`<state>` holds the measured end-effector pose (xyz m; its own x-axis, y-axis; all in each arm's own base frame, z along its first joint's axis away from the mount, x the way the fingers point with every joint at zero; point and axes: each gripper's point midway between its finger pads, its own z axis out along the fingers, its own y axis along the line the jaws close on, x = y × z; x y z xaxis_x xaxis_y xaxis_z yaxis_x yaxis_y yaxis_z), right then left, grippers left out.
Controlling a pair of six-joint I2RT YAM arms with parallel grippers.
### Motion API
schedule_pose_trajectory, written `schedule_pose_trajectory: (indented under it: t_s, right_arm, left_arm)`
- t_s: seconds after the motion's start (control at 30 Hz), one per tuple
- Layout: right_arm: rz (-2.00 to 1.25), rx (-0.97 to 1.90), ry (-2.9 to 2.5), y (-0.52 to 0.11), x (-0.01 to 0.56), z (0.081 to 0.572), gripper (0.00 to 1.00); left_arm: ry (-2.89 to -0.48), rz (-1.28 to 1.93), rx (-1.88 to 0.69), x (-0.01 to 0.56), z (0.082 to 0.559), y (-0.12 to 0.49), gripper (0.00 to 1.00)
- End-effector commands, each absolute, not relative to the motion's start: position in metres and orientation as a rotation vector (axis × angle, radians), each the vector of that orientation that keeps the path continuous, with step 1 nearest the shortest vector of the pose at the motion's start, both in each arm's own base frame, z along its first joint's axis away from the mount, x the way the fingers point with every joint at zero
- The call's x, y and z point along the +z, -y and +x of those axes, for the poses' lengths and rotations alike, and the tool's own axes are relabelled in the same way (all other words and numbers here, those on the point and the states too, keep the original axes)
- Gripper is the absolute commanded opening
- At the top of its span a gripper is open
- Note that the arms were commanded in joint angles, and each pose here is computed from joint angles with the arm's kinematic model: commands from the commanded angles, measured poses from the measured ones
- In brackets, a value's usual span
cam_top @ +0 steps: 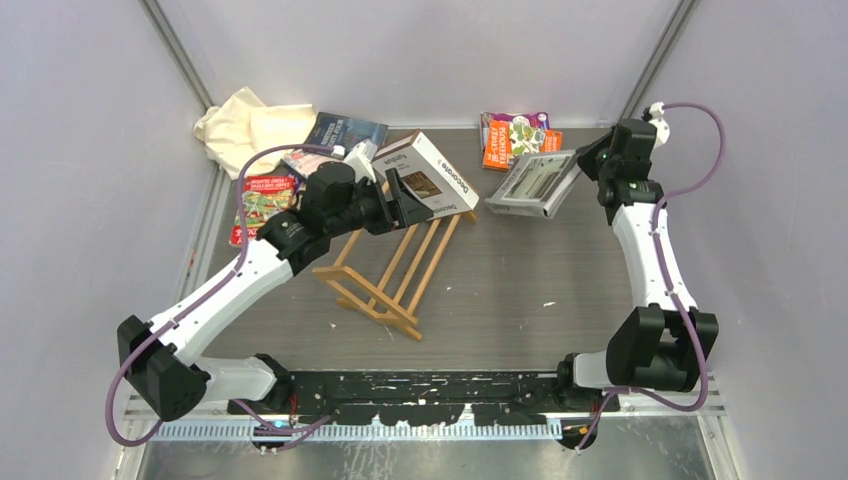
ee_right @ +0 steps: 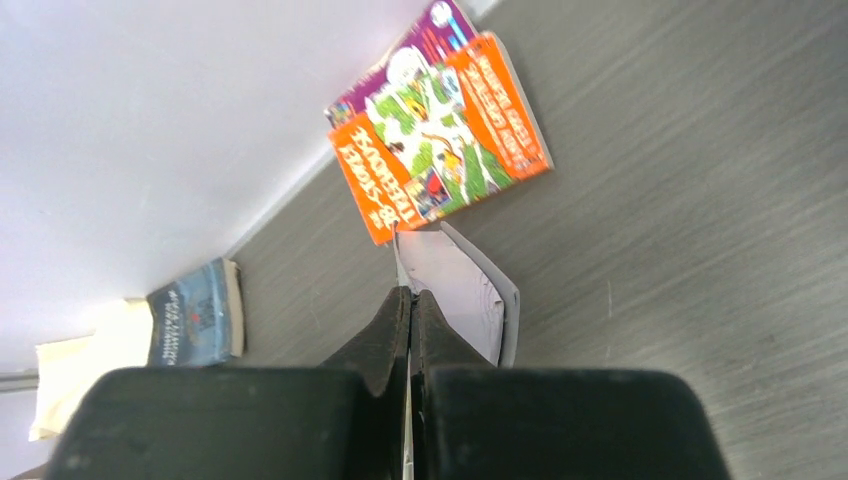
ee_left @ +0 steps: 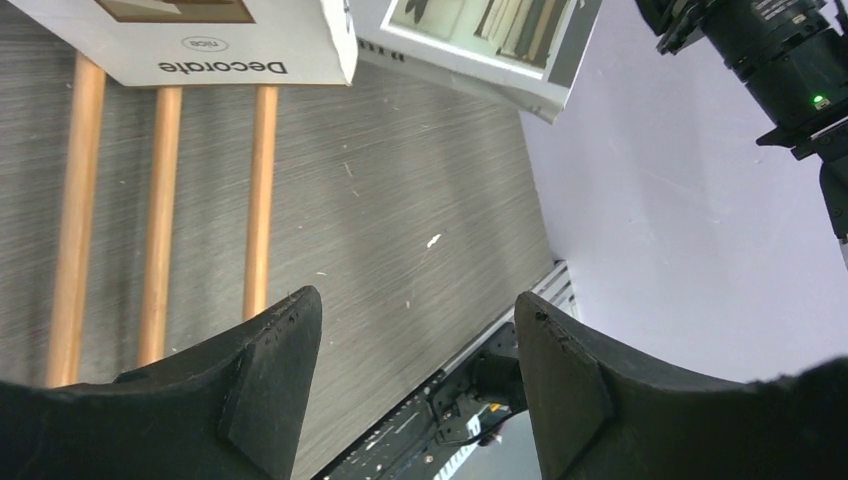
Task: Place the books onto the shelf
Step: Pick up the book from the center of the board.
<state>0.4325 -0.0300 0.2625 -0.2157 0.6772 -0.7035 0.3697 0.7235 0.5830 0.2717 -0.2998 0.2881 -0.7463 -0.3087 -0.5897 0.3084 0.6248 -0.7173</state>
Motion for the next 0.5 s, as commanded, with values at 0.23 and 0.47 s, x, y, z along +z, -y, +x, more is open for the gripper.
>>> schedule_pose_trajectory:
  t_s: [0.23, 0.47]
  right_arm:
    - [0.700, 0.362, -1.591, 0.034, 0.402, 0.418, 0.01]
    - [0.656, 0.419, -1.505, 0.025, 0.459, 0.397, 0.01]
  left_arm:
    - [-2.045, -0.050, -1.325, 0.335, 0.261, 0.322, 0.73]
    - [-1.966, -0.169, -1.469, 0.355, 0.260, 0.329, 0.76]
